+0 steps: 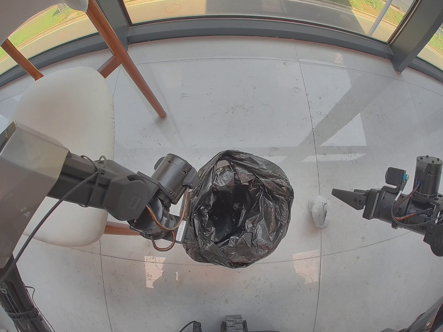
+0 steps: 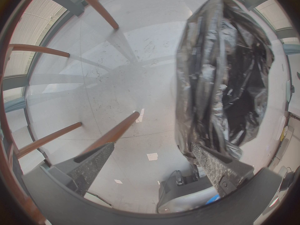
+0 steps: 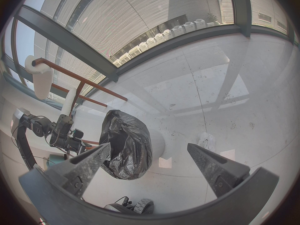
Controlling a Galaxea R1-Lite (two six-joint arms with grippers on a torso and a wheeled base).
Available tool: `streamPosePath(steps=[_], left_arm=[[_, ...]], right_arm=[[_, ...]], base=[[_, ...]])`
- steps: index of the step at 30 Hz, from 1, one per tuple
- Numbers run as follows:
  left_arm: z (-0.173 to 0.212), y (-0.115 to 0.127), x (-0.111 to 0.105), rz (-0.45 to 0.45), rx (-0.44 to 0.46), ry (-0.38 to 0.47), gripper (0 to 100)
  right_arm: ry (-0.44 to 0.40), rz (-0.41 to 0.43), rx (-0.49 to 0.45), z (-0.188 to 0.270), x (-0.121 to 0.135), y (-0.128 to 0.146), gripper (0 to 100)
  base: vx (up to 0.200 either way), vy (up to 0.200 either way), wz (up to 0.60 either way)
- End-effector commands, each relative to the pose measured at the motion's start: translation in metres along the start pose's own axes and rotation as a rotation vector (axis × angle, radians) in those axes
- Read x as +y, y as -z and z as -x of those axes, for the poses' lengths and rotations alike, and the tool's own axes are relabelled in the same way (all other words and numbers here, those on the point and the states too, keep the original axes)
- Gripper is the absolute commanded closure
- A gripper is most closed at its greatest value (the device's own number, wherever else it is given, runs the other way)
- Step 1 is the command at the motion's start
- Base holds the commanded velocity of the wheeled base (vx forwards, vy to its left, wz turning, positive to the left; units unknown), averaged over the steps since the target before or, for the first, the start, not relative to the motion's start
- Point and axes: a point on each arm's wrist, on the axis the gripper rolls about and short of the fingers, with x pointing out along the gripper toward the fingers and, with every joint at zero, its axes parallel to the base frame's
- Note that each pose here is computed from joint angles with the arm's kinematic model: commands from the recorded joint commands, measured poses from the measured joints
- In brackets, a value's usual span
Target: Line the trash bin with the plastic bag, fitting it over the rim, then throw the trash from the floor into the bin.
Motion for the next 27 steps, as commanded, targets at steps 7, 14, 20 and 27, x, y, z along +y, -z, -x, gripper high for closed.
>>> streamPosePath(steps=[7, 14, 20, 27], left_arm=[[-0.020, -0.014, 0.030, 0.038, -0.022, -0.067, 0], [0.046, -0.012, 0.005, 0.018, -0.157, 0.063, 0], [0.074, -0.018, -0.011, -0.017, -0.235, 0.169, 0], [0.081, -0.059, -0.010, -0.069, -0.356, 0.168, 0]], right_arm=[[-0.001, 0.001, -0.002, 0.000, 0.000, -0.001, 0], [0.003, -0.003, 0.009, 0.001, -0.001, 0.003, 0], [0.005, -0.007, 0.008, 0.001, -0.001, 0.003, 0], [0.004, -0.006, 0.007, 0.001, -0.001, 0.002, 0]], base=[[0.000, 0.000, 0.00], [0.000, 0.000, 0.00], [0.000, 0.000, 0.00], [0.000, 0.000, 0.00]])
